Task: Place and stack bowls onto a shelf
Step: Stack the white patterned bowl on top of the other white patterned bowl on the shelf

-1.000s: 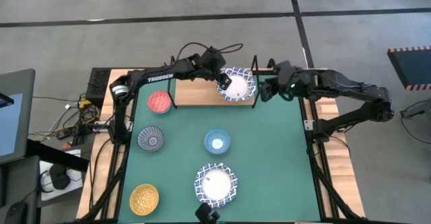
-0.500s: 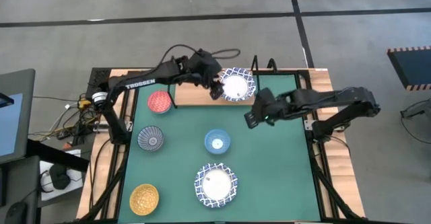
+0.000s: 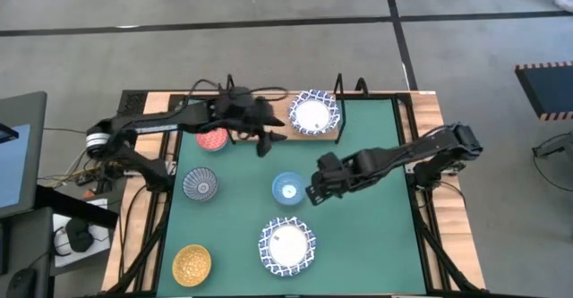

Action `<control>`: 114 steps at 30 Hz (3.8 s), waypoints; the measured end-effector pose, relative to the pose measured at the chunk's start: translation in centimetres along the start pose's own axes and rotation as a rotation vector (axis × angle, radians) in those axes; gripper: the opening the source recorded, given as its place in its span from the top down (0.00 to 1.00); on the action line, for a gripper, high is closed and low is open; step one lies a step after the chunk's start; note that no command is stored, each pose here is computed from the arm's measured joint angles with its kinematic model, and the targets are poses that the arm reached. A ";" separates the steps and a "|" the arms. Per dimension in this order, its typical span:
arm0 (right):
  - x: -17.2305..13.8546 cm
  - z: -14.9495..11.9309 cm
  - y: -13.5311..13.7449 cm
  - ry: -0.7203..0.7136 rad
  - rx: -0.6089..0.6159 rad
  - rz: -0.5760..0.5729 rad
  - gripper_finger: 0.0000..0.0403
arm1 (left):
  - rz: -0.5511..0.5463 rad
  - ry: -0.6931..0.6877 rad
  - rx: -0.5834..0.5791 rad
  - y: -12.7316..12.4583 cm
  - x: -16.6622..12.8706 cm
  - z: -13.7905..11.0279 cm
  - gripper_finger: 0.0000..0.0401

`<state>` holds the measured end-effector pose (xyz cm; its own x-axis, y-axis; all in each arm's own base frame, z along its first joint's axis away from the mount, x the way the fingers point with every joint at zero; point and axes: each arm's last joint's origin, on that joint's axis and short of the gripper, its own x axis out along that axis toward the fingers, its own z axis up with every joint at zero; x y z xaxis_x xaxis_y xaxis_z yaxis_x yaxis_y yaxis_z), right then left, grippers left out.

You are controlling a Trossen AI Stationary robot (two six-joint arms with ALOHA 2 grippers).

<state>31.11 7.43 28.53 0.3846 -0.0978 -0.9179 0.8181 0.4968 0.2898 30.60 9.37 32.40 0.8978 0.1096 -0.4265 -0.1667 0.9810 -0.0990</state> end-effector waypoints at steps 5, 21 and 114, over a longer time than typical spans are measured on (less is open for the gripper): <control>2.6 -0.6 1.9 0.060 0.041 0.073 0.62 | -0.039 -0.143 0.043 -0.5 -2.8 -1.5 0.49; 10.7 -4.1 5.2 0.340 -0.286 0.217 0.62 | -0.155 -0.162 -0.001 -2.2 -6.0 -6.9 0.49; -2.0 24.5 -17.0 -0.159 -0.528 -0.139 0.78 | 0.298 -0.242 -0.096 3.1 -7.3 -6.4 0.49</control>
<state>26.95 -21.95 32.07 0.3814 -0.3016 -0.8738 0.5566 0.8297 -0.0435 20.87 10.59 29.46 0.8727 0.4327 -0.2260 -0.4613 0.8825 -0.0919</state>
